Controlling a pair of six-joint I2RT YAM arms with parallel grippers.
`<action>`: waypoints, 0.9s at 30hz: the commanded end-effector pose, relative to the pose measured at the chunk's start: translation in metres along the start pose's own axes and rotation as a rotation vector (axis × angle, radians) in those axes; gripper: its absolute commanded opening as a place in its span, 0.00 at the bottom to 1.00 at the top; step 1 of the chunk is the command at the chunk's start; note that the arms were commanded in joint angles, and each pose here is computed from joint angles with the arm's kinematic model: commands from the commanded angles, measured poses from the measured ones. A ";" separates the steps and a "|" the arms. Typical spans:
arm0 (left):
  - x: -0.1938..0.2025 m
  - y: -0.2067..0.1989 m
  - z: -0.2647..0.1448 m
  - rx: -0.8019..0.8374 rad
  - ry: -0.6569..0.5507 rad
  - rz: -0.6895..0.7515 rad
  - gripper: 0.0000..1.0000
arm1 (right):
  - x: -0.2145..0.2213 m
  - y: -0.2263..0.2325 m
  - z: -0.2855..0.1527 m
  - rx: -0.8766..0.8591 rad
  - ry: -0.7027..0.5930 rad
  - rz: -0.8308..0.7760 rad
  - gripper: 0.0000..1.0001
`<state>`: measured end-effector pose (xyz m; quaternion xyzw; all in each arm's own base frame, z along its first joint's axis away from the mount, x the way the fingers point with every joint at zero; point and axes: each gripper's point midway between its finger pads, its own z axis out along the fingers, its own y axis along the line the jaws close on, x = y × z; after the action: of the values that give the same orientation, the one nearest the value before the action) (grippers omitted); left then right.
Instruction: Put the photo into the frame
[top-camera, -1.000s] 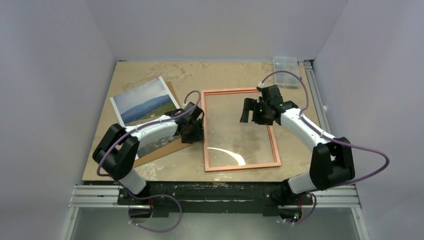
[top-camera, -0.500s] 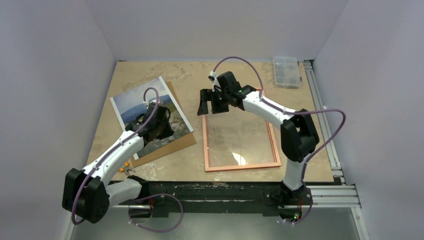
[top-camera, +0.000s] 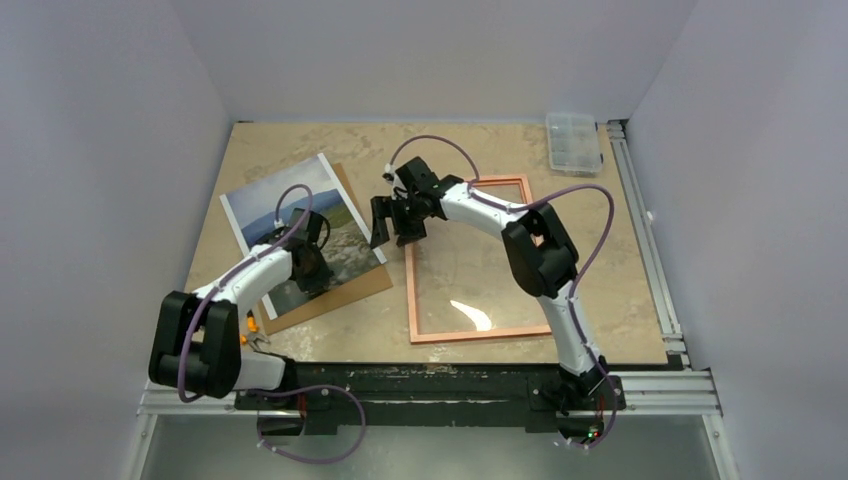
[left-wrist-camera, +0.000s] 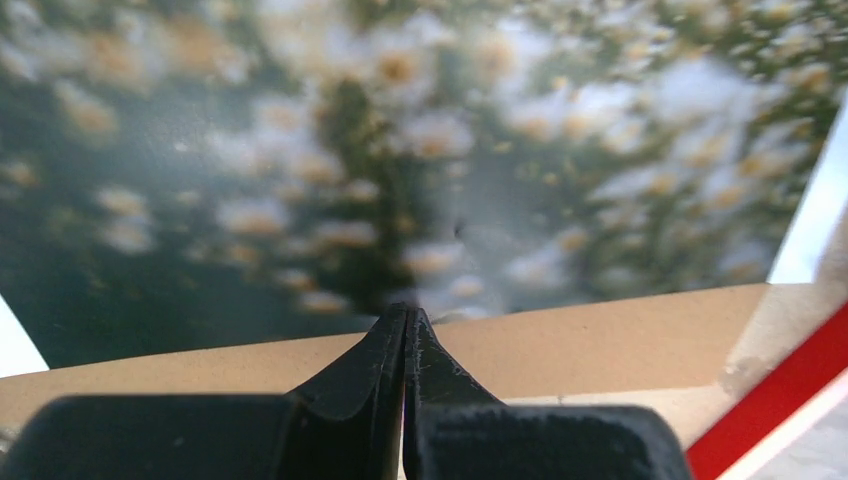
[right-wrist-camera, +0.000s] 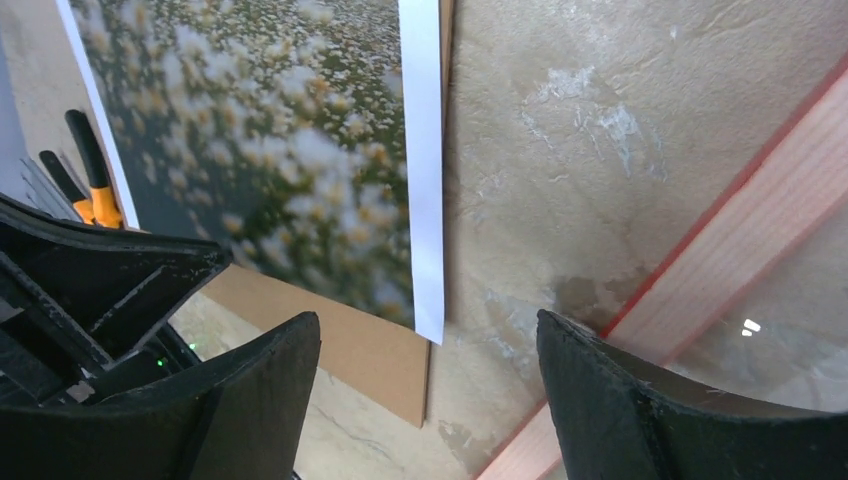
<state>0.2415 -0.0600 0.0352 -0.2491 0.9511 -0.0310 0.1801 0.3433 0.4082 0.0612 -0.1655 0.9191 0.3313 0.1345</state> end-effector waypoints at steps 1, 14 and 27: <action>0.002 0.001 0.007 -0.025 0.038 -0.003 0.00 | -0.001 0.019 0.000 -0.008 0.026 -0.004 0.78; 0.003 0.000 0.010 -0.022 0.048 0.007 0.00 | 0.023 0.039 0.020 -0.156 0.129 0.093 0.66; 0.003 0.001 0.010 -0.023 0.042 0.010 0.00 | 0.014 0.071 -0.010 -0.282 0.059 0.114 0.45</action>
<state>0.2396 -0.0610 0.0245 -0.2478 0.9558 -0.0233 0.1565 0.3034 0.4346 0.0447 -0.1230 0.9070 0.4019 0.0285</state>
